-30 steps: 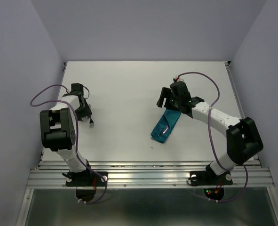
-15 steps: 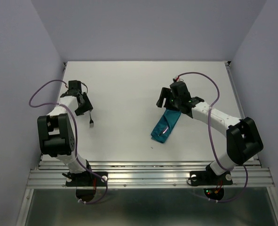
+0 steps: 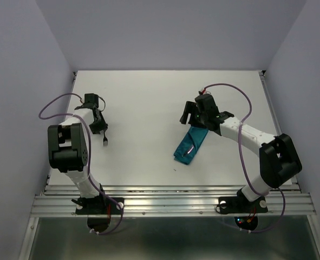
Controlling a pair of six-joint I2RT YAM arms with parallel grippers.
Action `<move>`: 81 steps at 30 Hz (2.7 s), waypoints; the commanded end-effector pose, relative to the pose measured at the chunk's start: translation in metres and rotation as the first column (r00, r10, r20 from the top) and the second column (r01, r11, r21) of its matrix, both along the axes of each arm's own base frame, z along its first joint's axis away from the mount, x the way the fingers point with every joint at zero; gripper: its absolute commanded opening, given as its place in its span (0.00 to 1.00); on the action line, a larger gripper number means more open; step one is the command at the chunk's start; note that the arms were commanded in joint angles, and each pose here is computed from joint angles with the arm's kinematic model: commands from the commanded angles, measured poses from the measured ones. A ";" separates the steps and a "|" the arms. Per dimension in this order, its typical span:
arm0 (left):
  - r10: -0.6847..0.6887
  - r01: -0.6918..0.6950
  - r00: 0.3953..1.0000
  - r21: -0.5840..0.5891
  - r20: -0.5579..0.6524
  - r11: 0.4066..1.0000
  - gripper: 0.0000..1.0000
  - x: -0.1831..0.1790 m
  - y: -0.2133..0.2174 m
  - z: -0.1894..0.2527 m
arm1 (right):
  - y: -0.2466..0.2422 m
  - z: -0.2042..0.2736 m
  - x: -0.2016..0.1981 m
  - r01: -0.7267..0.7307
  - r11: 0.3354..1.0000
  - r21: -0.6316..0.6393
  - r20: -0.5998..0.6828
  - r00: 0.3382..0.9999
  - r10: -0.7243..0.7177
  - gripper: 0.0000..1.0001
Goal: Fold the napkin into a case and place the utensils inside
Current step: Pick up the fork from the corner of the board, then stuff the fork into the folded napkin.
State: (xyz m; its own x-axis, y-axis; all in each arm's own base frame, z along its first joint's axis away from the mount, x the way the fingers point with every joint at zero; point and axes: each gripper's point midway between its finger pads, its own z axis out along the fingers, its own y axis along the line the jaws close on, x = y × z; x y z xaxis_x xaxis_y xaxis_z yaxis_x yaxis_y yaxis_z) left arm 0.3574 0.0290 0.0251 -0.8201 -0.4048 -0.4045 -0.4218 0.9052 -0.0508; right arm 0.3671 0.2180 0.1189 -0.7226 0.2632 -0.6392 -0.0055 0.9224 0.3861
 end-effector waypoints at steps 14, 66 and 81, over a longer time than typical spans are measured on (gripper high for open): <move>-0.014 0.022 0.995 0.079 -0.097 0.997 0.44 -0.013 -0.007 -0.014 | 0.001 0.024 0.004 0.013 1.000 0.025 0.066 0.998 -0.015 0.78; -0.723 0.721 0.690 0.066 0.033 0.690 0.00 -0.073 -0.326 0.103 | -0.126 -0.001 0.046 0.336 0.942 -0.016 -0.021 0.941 -0.336 1.00; -0.835 0.840 0.542 0.046 -0.091 0.540 0.00 -0.114 -0.383 0.061 | -0.169 -0.002 0.056 0.441 0.897 -0.012 -0.025 0.897 -0.441 1.00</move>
State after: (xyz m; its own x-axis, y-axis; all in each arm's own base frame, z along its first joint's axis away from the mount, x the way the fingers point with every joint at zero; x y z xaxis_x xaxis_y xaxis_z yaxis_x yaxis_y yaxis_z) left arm 0.2412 -0.3501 0.0682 -0.8011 0.5030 -0.3246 0.5194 0.8536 0.0408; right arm 0.4086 0.0521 0.1009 -0.5881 0.5416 -0.6007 0.4120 0.8397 0.3537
